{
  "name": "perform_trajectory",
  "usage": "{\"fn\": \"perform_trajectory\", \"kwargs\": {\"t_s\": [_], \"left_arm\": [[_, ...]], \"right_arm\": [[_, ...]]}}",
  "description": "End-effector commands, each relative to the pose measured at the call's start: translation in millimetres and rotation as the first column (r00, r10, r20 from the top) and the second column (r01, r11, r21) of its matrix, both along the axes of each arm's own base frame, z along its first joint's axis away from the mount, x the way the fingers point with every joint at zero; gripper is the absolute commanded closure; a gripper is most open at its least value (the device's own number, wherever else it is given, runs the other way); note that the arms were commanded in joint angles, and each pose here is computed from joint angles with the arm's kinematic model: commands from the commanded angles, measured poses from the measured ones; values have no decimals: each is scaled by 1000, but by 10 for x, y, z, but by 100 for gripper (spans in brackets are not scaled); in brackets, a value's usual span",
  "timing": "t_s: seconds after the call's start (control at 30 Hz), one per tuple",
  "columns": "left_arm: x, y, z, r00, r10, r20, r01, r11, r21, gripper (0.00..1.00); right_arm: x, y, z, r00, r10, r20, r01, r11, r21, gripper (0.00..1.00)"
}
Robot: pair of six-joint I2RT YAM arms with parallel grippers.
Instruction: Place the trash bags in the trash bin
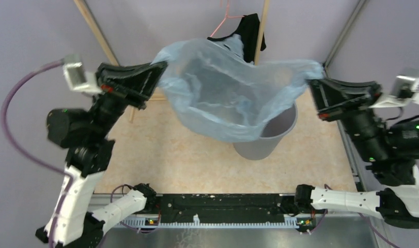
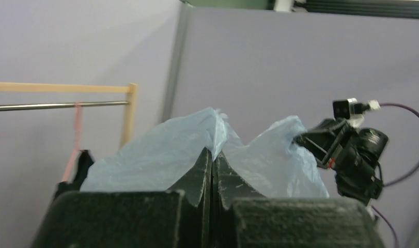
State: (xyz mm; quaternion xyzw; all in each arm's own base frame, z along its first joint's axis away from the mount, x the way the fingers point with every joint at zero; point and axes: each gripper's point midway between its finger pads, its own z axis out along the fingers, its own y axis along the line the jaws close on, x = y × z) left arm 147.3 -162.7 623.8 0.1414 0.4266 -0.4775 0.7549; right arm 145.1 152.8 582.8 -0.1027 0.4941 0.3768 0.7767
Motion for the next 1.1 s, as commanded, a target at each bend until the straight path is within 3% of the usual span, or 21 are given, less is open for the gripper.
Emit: {"fn": "perform_trajectory", "kwargs": {"t_s": [0.0,0.1,0.23,0.37,0.5,0.67,0.8,1.07], "left_arm": [[-6,-617,189,909,-416,17,416,909,-32,100],[133,-834,207,856,-516,-1,514,854,-84,100],[315,-1242,70,833,-549,-76,540,834,-114,100],[584,-1610,-299,837,-519,-171,509,855,-100,100],[1019,-1753,-723,856,-406,-319,397,913,-97,100],[1523,-1407,-1113,860,-159,-485,130,987,-94,100],[1842,-994,-1460,794,-13,-607,-32,997,-63,100],[1820,-572,-1800,756,190,-627,-167,981,96,100]], "right_arm": [[-76,-490,97,996,-79,30,80,996,-34,100],[-145,-805,210,993,-110,41,109,994,9,100],[-68,-890,97,986,-169,-5,169,984,-49,100],[57,-790,-106,974,-226,-36,219,967,-128,100],[174,-692,-162,958,-286,-30,277,945,-176,100],[314,-436,-100,943,-332,24,329,918,-222,100],[403,-101,-58,947,-316,66,322,912,-254,100],[838,609,-504,967,-253,-7,236,910,-340,100]]}}
